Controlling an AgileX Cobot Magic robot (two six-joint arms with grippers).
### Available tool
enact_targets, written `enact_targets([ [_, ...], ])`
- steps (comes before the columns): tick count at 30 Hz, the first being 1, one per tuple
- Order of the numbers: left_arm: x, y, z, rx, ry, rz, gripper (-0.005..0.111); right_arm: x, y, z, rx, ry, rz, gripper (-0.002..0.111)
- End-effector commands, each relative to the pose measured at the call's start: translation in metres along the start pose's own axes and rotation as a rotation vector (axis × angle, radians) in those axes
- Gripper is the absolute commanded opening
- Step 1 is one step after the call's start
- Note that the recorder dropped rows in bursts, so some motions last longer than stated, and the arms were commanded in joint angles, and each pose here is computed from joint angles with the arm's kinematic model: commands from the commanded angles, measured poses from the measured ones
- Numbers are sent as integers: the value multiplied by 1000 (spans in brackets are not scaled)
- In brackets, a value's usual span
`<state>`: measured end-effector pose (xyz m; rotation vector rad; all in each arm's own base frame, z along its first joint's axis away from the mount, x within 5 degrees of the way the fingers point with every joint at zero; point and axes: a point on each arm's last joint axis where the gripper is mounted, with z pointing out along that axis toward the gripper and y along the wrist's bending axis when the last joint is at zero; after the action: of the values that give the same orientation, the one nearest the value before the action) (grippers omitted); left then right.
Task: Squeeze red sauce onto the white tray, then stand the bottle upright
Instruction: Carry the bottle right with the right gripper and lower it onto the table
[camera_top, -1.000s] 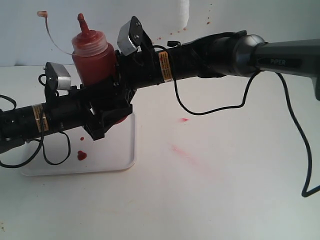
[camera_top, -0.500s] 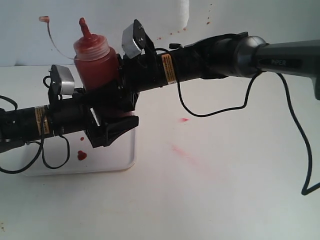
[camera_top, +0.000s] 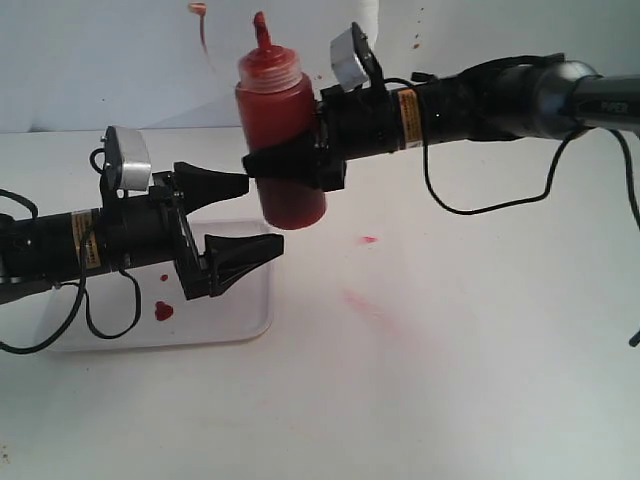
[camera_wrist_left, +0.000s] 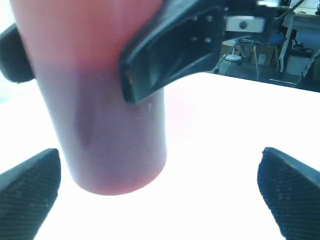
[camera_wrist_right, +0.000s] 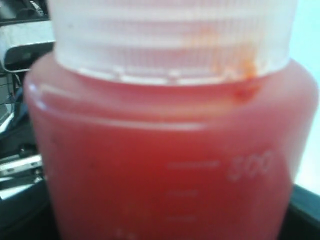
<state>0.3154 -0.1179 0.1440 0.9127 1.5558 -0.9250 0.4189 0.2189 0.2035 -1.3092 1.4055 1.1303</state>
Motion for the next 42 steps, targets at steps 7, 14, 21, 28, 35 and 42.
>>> enact_targets([
  [7, -5, -4, 1, 20, -18, 20, 100, 26, -12, -53, 41, 117, 45, 0],
  [14, -5, -4, 1, 20, -18, 20, 100, 64, 2, -65, 29, 148, 38, 0],
  [21, -5, -4, 1, 20, -18, 20, 100, 100, 30, -63, 6, 134, -25, 0],
  [28, -5, -4, 1, 20, -18, 20, 100, 119, 47, -65, 12, 121, -60, 0],
  [35, -5, -4, 1, 20, -18, 20, 100, 126, 51, -73, 15, 134, -20, 0],
  [42, -5, -4, 1, 20, -18, 20, 100, 137, 59, -82, 19, 147, 47, 0],
])
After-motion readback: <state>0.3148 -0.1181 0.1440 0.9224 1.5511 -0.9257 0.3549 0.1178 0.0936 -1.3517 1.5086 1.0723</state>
